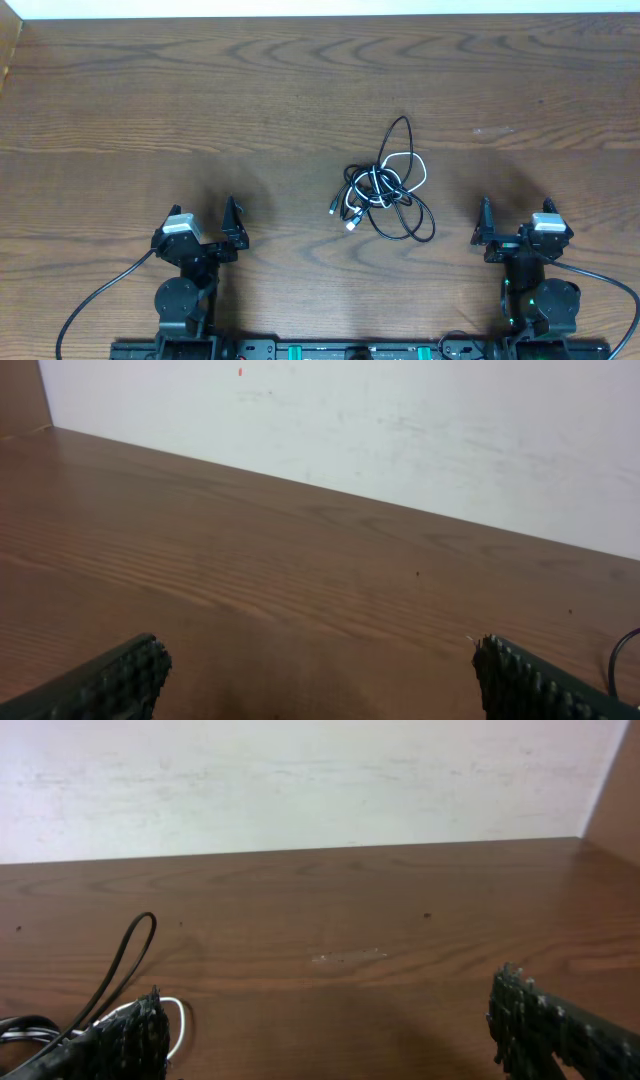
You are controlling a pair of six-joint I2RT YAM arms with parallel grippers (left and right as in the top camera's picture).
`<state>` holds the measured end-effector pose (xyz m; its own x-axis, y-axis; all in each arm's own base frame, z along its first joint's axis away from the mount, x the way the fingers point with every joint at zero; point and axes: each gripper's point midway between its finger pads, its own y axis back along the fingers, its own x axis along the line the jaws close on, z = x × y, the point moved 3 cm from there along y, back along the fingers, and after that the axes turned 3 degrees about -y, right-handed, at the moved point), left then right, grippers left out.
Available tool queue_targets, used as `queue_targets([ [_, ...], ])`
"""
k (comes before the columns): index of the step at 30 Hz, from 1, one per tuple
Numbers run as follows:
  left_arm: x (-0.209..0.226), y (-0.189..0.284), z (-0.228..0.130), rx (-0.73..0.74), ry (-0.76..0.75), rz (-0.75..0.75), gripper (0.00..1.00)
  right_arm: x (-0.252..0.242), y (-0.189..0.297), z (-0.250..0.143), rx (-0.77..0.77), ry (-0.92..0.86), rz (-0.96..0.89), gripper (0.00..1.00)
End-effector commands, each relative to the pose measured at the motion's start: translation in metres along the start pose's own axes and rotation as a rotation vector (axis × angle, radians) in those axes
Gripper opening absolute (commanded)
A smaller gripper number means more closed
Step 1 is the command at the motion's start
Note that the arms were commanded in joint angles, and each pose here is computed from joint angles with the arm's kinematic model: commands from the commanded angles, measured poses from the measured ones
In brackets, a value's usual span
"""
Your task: Untangle cables
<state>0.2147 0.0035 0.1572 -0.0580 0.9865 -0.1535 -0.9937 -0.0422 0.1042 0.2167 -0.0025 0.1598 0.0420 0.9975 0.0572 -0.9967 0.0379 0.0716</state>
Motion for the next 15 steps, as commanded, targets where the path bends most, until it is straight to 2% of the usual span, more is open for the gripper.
queue_targets([
  [1,0.002,-0.001,-0.017,0.056,-0.016,0.002,0.98,-0.001,0.000,0.000,-0.003,0.011,-0.003,0.99],
  [15,-0.004,0.004,0.001,0.052,-0.015,-0.026,0.98,-0.001,0.000,0.000,-0.003,0.011,-0.003,0.99],
])
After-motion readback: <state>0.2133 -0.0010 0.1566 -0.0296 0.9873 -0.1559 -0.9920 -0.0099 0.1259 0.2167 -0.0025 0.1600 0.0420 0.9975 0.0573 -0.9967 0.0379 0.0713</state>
